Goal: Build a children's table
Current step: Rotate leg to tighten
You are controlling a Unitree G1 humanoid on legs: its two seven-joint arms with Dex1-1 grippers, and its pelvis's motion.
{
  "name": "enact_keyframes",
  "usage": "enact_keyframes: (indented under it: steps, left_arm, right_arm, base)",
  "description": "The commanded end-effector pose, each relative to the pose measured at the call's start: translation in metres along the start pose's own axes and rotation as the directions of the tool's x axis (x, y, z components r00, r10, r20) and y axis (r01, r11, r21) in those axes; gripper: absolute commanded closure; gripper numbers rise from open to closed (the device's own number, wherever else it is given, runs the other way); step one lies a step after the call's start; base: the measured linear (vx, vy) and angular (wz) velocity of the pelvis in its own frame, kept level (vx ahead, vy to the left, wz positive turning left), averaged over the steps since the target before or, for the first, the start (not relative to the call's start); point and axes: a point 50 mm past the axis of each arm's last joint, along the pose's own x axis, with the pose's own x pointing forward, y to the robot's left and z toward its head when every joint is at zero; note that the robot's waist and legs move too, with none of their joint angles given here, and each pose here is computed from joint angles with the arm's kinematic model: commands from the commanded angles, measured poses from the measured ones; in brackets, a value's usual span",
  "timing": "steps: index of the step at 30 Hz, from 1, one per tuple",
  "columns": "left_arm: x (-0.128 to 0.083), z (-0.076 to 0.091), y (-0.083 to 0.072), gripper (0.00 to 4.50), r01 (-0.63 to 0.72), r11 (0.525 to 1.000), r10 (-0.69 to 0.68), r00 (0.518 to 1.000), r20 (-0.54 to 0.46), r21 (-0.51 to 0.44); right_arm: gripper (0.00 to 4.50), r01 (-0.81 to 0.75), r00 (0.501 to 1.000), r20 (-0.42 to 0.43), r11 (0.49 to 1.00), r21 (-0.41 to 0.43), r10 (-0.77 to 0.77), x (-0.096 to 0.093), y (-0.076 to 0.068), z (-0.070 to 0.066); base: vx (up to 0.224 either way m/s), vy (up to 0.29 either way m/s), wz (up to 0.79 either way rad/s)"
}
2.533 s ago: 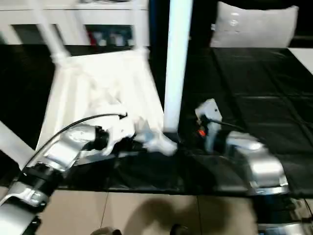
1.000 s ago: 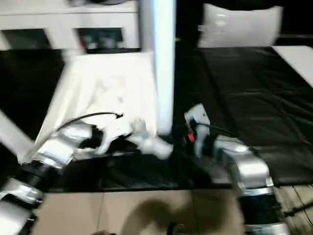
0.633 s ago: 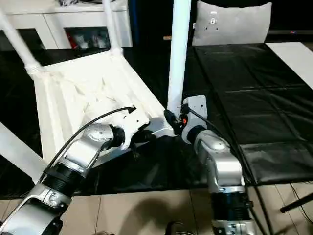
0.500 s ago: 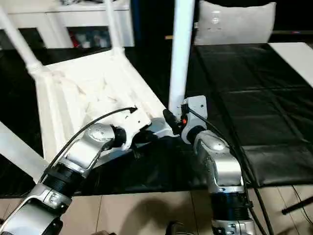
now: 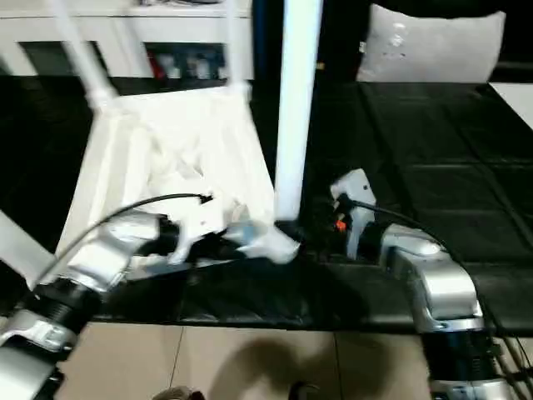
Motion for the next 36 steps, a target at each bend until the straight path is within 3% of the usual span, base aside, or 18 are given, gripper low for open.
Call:
enact_keyframes:
  steps: [1,6,20,31,36]
  left_arm:
    - [0.003,0.014,-0.004,4.50,0.133,0.985,-0.135,0.991,0.004,0.113]
    - [-0.002,0.012,-0.010,4.50,0.249,0.955,-0.247,0.969,-0.034,0.163]
    - [-0.003,0.011,-0.012,4.50,0.303,0.932,-0.297,0.953,-0.059,0.198]
    - [-0.004,0.009,-0.011,4.50,0.298,0.936,-0.293,0.955,-0.056,0.188]
    - [-0.002,0.011,-0.007,4.50,0.209,0.971,-0.209,0.978,-0.009,0.118]
  right_arm:
    - [0.04,-0.078,0.997,-0.022,0.996,-0.041,0.077,0.000,0.001,0.003]
    - [0.04,-0.250,0.967,-0.063,0.967,-0.042,0.247,0.001,0.007,0.002]
    - [1.27,-0.438,0.895,-0.085,0.898,0.023,0.439,0.010,0.013,-0.001]
    - [2.15,-0.463,0.882,-0.076,0.885,0.044,0.465,0.011,0.016,-0.002]
    - [2.37,-0.404,0.914,0.000,0.910,0.087,0.406,0.015,0.022,-0.001]
  base:
    - [0.000,0.000,0.00]
    - [0.000,0.000,0.00]
    - [0.000,0.000,0.00]
    - [0.000,0.000,0.00]
    - [0.000,0.000,0.00]
